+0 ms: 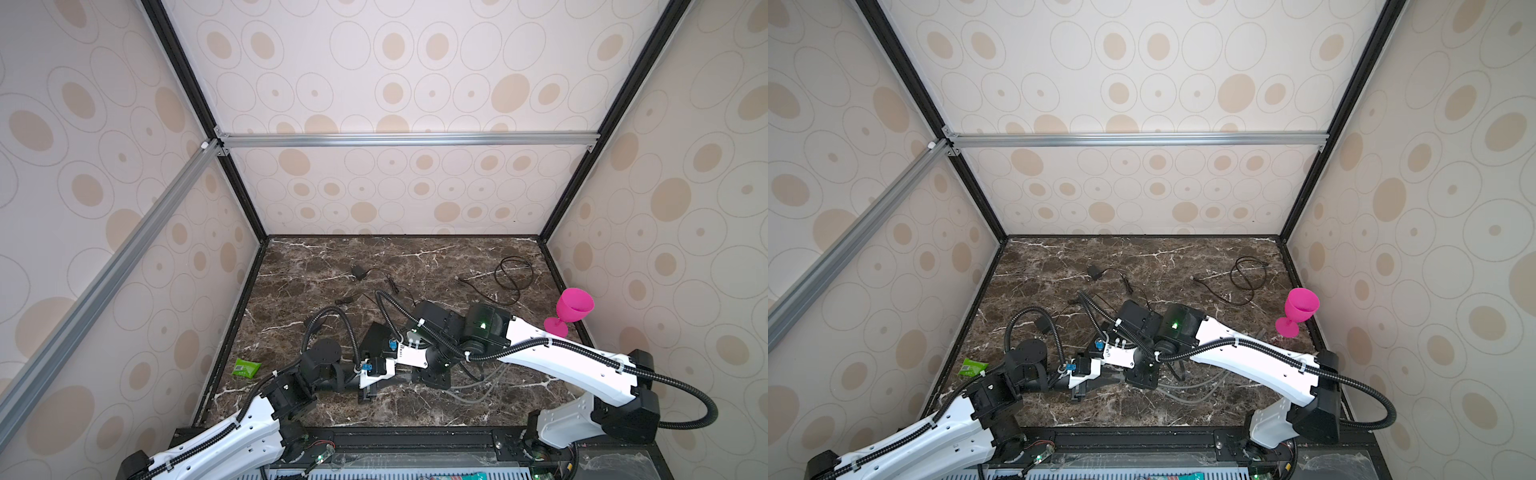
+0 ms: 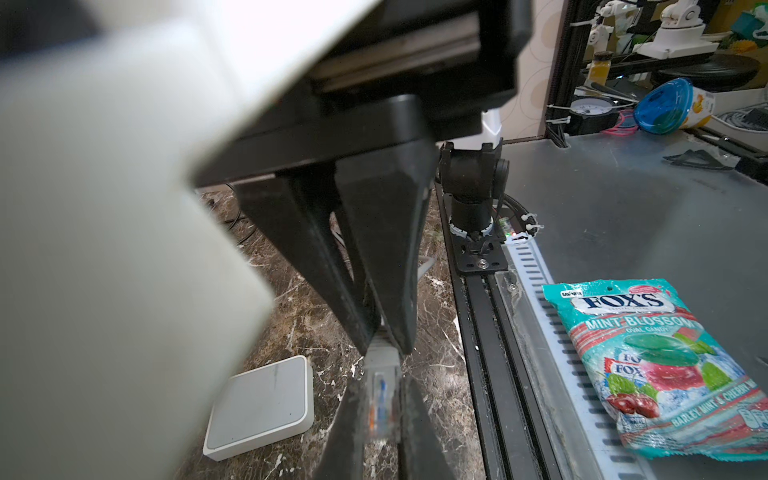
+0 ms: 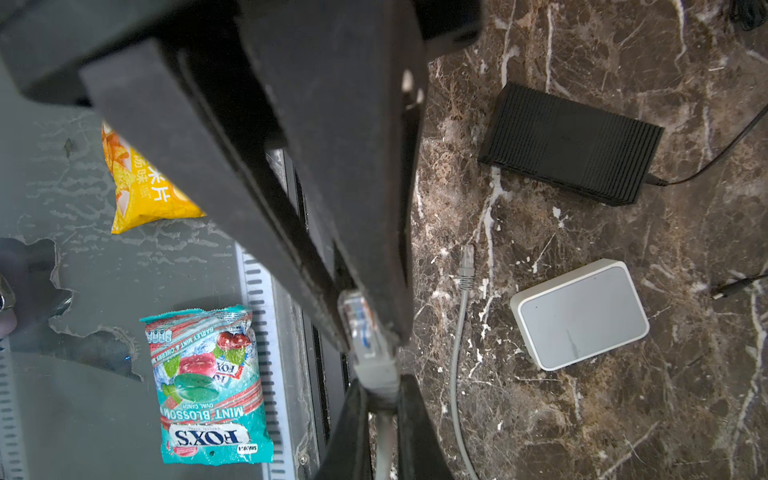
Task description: Insert the plug into the switch port
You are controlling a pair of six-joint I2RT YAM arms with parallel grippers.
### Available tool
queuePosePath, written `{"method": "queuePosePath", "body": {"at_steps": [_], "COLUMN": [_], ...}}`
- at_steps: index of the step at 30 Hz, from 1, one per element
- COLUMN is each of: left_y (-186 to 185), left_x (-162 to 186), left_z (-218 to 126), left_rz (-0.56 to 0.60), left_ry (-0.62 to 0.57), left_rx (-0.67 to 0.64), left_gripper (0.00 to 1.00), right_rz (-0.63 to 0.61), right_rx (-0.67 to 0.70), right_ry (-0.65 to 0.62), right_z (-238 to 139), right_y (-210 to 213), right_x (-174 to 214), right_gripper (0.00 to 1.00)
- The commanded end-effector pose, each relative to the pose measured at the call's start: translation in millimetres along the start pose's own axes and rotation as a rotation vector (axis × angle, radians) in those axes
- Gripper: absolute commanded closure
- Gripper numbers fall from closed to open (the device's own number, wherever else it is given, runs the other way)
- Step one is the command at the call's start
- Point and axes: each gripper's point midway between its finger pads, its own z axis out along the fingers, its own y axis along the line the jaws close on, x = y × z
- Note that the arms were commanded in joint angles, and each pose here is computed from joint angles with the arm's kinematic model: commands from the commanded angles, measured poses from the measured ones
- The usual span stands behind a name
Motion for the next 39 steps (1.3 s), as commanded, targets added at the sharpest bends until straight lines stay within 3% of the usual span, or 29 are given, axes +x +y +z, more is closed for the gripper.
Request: {"method": "queuePosePath", "body": {"at_steps": [1, 2, 4, 9, 13, 28, 39], "left_y": [3, 3, 4, 3, 2, 5, 5], "left_x": [-23, -25, -28, -32, -32, -27, -26], "left_z": [-3, -3, -4, -7, -8, -5, -3], "left_rz": [0.046, 0.047, 0.048, 0.05, 0.049, 0.039, 0.04], "left_ry": [-0.048, -0.052, -0.063, -0.083, -0.083, -0.062, -0.057], "left_rx": [-0.008, -0.009, -0.013, -0.015, -0.014, -0.025, -0.017], "left_gripper": [0.95, 0.96, 0.96, 0.97, 0.97, 0.99, 0.99], "right_rz": [-0.025, -0.029, -0.033, 0.058, 0.066, 0.05, 0.014], "right_rx": [-0.005, 0.001, -0.002, -0.074, -0.033, -0.006, -0.044], "right_ry": [-0.09, -0.137, -0.244, -0.638, -0.787, -0.719, -0.653], "right_z": [-11, -15, -28, -69, -70, -27, -6], "right_y": [5, 5, 6, -4, -10, -14, -3], "right_x": [-2, -4, -7, -11, -3, -18, -14], "right_gripper": [0.69, 0.55, 0.46, 0.44, 0.43, 0.49, 0.61]}}
